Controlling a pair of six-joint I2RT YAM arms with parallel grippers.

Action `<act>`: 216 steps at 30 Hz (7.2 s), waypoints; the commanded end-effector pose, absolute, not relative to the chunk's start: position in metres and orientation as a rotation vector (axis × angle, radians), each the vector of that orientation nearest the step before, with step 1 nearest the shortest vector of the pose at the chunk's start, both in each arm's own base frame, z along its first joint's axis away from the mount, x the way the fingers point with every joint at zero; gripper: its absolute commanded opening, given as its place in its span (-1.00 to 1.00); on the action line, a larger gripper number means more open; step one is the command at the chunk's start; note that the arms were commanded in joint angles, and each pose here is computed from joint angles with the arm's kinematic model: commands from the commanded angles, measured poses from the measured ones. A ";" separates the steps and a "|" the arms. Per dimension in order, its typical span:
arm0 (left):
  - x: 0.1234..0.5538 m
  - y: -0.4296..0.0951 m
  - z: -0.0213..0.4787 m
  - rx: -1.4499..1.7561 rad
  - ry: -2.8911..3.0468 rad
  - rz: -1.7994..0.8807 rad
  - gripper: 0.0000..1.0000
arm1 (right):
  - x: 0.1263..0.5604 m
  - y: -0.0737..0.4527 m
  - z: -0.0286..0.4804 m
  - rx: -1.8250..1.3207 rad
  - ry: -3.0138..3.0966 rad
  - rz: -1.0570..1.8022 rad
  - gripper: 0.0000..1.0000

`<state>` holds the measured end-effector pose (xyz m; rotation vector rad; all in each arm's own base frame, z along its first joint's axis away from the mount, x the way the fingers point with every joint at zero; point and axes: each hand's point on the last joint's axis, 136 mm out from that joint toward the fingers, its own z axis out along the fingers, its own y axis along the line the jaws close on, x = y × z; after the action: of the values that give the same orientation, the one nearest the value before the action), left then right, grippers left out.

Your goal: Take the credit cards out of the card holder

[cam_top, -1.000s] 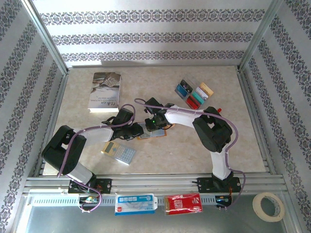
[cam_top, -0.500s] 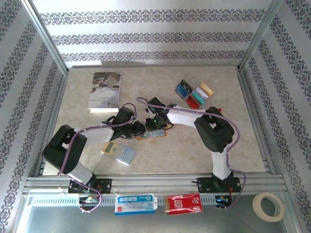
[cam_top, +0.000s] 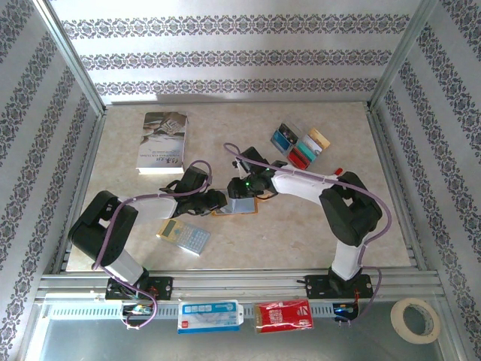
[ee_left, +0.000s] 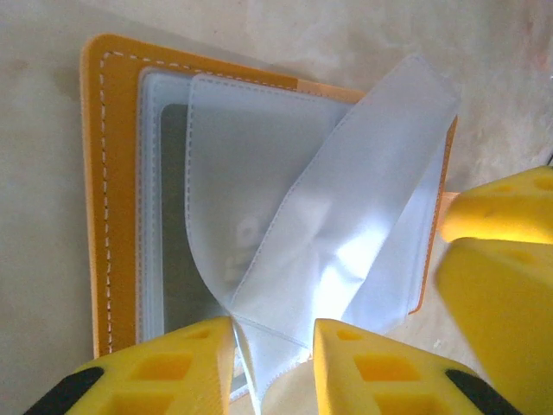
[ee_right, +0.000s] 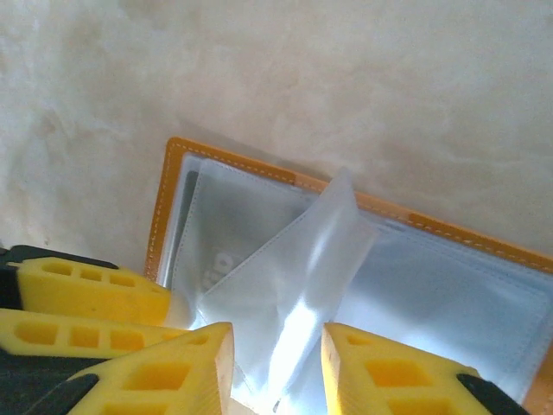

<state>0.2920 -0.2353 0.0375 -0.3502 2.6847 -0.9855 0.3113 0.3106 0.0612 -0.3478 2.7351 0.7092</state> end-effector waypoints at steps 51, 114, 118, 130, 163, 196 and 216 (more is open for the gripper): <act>0.308 -0.317 0.086 -0.088 2.572 -1.156 -0.10 | 0.341 0.215 0.094 0.086 2.540 0.572 -0.31; 0.307 -0.197 0.081 -0.445 2.551 -0.838 0.37 | 0.317 0.290 0.113 -0.200 2.470 0.922 0.67; 0.301 -0.179 0.075 -0.525 2.536 -0.832 0.34 | 0.313 0.309 0.099 -0.185 2.516 0.972 0.67; 0.307 -0.198 0.075 -0.447 2.559 -0.926 -0.16 | 0.313 0.333 0.057 -0.062 2.672 1.035 -0.25; 0.309 -0.220 0.045 -0.403 2.638 -0.932 -0.56 | 0.303 0.330 0.026 -0.042 2.790 0.956 -0.62; 0.294 -0.204 0.019 -0.437 2.731 -0.806 -0.58 | 0.305 0.323 0.021 -0.004 2.813 0.938 -0.63; 0.289 -0.198 0.006 -0.452 2.764 -0.750 -0.59 | 0.302 0.331 0.025 -0.040 2.797 1.055 -0.68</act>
<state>0.3010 -0.2056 0.0237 -0.4554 2.6930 -0.8408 0.3007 0.3282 0.0270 -0.0264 2.7999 1.0198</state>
